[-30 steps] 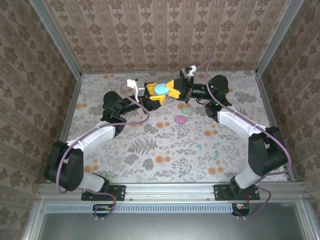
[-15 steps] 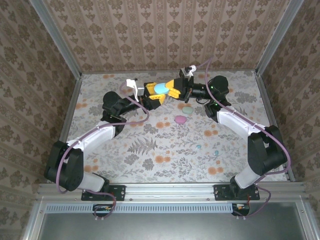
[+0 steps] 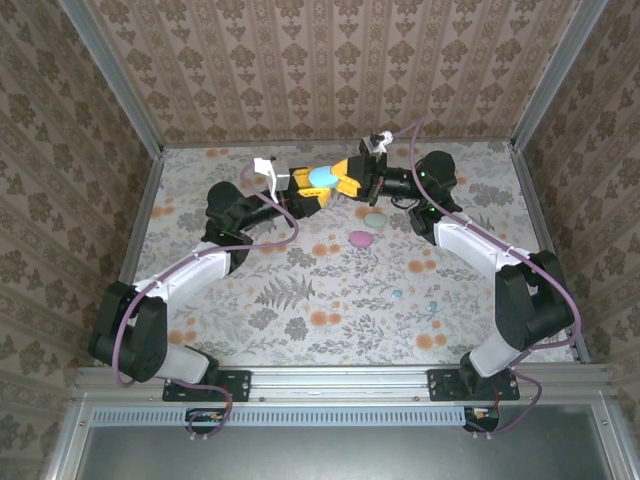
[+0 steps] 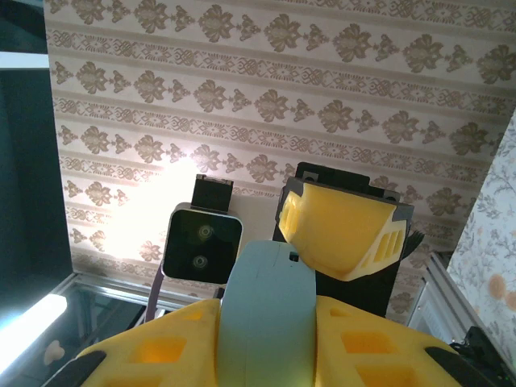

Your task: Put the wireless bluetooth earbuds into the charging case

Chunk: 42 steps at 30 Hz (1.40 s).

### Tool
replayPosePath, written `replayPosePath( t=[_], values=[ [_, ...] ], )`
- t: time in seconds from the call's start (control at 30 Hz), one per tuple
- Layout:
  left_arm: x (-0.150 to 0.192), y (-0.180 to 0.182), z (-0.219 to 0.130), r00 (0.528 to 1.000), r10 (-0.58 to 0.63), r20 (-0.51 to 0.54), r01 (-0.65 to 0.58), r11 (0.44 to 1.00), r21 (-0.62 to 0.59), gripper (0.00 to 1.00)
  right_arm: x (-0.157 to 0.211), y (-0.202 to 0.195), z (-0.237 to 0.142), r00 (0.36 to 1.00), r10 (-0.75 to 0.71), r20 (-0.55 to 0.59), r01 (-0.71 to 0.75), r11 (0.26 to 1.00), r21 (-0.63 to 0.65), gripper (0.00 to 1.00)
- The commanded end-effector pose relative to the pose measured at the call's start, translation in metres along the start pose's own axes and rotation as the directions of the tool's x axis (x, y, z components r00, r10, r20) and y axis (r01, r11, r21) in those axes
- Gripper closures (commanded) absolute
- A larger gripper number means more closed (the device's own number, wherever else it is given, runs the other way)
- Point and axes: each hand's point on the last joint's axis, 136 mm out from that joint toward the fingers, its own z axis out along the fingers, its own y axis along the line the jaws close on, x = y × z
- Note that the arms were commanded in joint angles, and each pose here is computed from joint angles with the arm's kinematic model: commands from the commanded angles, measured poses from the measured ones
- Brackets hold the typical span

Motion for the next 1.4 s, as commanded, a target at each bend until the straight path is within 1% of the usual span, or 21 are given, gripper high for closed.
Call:
replayPosePath(
  t=[0.0, 0.13, 0.3, 0.43, 0.53, 0.63, 0.67, 0.77, 0.9, 0.97, 1.03, 1.13, 1.2, 1.27, 1.37],
  values=[
    [-0.020, -0.010, 0.004, 0.997, 0.068, 0.032, -0.069, 0.997, 0.035, 0.66, 0.002, -0.015, 0.000, 1.000, -0.007, 0.012, 0.006, 0.998, 0.058, 0.66],
    [-0.014, -0.011, 0.003, 0.998, 0.066, 0.003, -0.066, 0.997, 0.034, 0.67, 0.001, -0.017, -0.003, 1.000, -0.023, 0.020, 0.021, 0.995, 0.102, 0.61],
    [-0.008, -0.012, 0.001, 0.997, 0.064, -0.033, -0.063, 0.997, 0.036, 0.68, 0.001, -0.020, -0.010, 0.998, -0.054, 0.035, 0.048, 0.986, 0.162, 0.49],
    [0.000, -0.015, 0.000, 0.996, 0.057, -0.068, -0.054, 0.998, 0.044, 0.68, 0.004, -0.022, -0.014, 0.996, -0.087, 0.036, 0.077, 0.974, 0.213, 0.43],
    [0.003, -0.016, -0.001, 0.995, 0.052, -0.080, -0.049, 0.998, 0.047, 0.68, 0.005, -0.022, -0.020, 0.988, -0.147, 0.042, 0.132, 0.957, 0.258, 0.39],
    [0.006, -0.017, -0.002, 0.995, 0.045, -0.087, -0.041, 0.998, 0.046, 0.68, 0.005, -0.024, -0.028, 0.965, -0.257, 0.057, 0.226, 0.919, 0.322, 0.37],
    [0.006, -0.017, -0.002, 0.995, 0.041, -0.088, -0.037, 0.998, 0.046, 0.68, 0.008, -0.019, -0.033, 0.949, -0.311, 0.058, 0.273, 0.897, 0.349, 0.37],
    [0.009, -0.018, -0.003, 0.995, 0.035, -0.093, -0.031, 0.998, 0.046, 0.69, 0.009, -0.024, -0.046, 0.904, -0.425, 0.039, 0.365, 0.817, 0.446, 0.37],
    [0.012, -0.019, -0.003, 0.994, 0.023, -0.105, -0.018, 0.999, 0.049, 0.68, 0.014, -0.025, -0.056, 0.831, -0.557, -0.007, 0.486, 0.718, 0.498, 0.39],
    [0.014, -0.021, -0.002, 0.994, 0.019, -0.109, -0.014, 0.999, 0.053, 0.69, 0.016, -0.027, -0.059, 0.779, -0.626, -0.034, 0.547, 0.653, 0.524, 0.40],
    [0.016, -0.022, -0.001, 0.993, 0.015, -0.114, -0.008, 0.998, 0.057, 0.69, 0.022, -0.028, -0.058, 0.714, -0.695, -0.087, 0.624, 0.576, 0.528, 0.41],
    [0.019, -0.024, 0.001, 0.993, 0.009, -0.119, -0.001, 0.998, 0.063, 0.69, 0.035, -0.029, -0.053, 0.607, -0.774, -0.180, 0.735, 0.460, 0.499, 0.41],
    [0.022, -0.025, 0.001, 0.992, 0.004, -0.123, 0.004, 0.998, 0.067, 0.69, 0.041, -0.032, -0.050, 0.554, -0.800, -0.230, 0.779, 0.401, 0.482, 0.41],
    [0.023, -0.027, 0.002, 0.992, 0.004, -0.123, 0.005, 0.997, 0.073, 0.69, 0.043, -0.035, -0.049, 0.525, -0.810, -0.263, 0.797, 0.360, 0.485, 0.41],
    [0.024, -0.029, 0.003, 0.992, 0.003, -0.125, 0.007, 0.997, 0.079, 0.69, 0.040, -0.039, -0.051, 0.522, -0.809, -0.271, 0.791, 0.341, 0.508, 0.41]
  ],
)
